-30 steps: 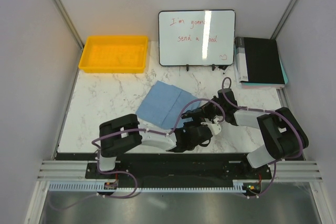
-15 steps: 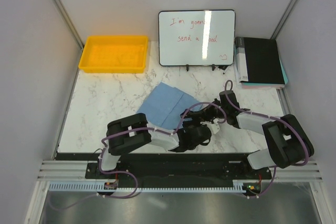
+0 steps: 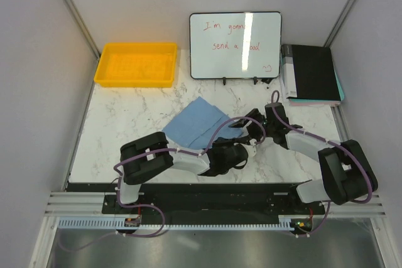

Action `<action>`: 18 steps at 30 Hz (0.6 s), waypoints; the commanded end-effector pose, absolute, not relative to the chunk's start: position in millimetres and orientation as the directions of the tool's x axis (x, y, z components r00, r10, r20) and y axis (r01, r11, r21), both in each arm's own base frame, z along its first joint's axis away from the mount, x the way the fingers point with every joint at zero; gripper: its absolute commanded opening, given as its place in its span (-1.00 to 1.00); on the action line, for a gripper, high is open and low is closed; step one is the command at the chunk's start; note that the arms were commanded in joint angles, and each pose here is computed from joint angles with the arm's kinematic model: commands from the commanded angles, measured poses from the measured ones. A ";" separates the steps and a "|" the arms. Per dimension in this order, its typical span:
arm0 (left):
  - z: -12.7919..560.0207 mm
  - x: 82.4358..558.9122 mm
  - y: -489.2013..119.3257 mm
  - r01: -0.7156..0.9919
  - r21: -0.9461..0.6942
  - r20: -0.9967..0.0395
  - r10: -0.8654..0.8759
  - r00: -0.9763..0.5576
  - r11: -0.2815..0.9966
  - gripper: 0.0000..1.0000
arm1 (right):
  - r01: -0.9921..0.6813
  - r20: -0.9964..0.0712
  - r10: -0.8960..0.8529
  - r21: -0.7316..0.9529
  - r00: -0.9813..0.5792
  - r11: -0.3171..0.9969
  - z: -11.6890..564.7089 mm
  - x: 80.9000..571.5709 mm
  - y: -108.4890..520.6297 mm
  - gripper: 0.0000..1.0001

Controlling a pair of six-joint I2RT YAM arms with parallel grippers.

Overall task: Fold and stack the long sleeve shirts
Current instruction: Fold the shirt

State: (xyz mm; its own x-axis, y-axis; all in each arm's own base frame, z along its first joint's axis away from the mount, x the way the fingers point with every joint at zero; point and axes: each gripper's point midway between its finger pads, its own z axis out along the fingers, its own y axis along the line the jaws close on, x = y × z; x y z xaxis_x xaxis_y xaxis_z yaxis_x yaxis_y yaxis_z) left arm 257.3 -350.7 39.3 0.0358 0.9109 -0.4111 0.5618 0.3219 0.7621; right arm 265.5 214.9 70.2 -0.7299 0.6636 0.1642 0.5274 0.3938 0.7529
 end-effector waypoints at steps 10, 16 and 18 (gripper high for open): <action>89.9 235.4 -367.4 0.742 0.537 -0.544 0.837 -0.060 0.402 -0.97 | 0.069 -0.310 0.516 0.805 -0.798 0.589 155.4 363.4 149.9 0.96; 177.8 192.9 -410.6 0.856 0.236 -0.698 0.693 -0.180 0.460 -0.97 | -0.237 -0.538 0.289 0.706 -0.792 0.667 163.4 391.1 142.5 0.96; 215.2 181.6 -423.3 0.879 0.141 -0.746 0.633 -0.208 0.455 -0.96 | -0.286 -0.550 0.227 0.692 -0.803 0.663 156.6 398.7 143.5 0.96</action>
